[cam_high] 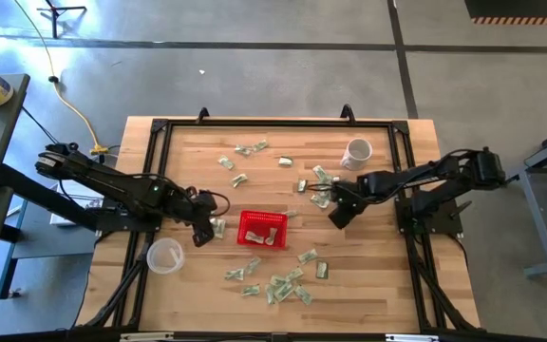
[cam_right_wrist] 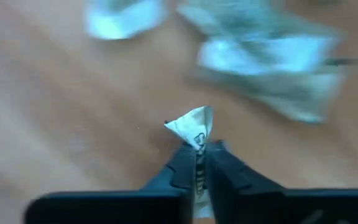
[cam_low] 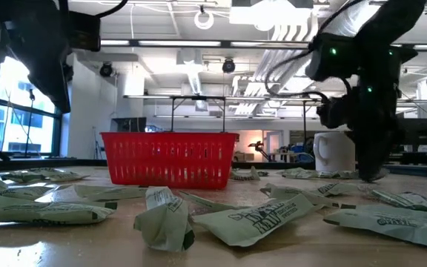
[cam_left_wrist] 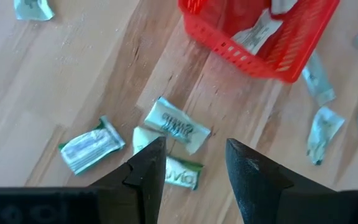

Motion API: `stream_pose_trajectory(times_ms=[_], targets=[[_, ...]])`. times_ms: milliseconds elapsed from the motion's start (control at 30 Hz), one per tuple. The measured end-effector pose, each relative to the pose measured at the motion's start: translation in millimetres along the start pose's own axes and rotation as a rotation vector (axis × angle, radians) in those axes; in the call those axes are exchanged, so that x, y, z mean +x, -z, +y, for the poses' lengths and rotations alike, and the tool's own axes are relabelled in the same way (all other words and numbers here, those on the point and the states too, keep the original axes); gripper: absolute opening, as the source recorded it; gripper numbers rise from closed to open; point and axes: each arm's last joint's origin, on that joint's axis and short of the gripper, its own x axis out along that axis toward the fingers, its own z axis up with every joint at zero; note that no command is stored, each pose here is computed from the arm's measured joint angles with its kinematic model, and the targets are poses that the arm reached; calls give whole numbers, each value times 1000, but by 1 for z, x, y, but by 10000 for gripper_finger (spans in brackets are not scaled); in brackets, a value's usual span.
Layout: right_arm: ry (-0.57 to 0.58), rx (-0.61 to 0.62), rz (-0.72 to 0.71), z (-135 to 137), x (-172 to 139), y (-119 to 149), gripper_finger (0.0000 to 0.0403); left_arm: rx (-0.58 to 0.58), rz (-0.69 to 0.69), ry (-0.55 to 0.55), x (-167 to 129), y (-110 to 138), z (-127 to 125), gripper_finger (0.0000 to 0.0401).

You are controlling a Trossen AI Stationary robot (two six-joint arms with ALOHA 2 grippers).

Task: Pick and place Stevia / Truvia into bins
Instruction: Put the green stevia packet into the red basket

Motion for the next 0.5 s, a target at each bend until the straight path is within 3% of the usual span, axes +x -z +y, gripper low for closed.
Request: stream_pose_trajectory(times_ms=[133,267,367,500], targets=[[-209,-24,-48,32,-17,-13,21,-48,-30,30,0,-3,-3,199],[-429,-118,-214,77,-50,-31,6,-95,-33,51,0,-4,-4,199],[-501,-181,-316,105,-73,-43,11,-112,-17,72,0,-4,-5,199],[-538,-279,-312,138,-73,-66,27,-112,0,79,-1,-3,-5,199]])
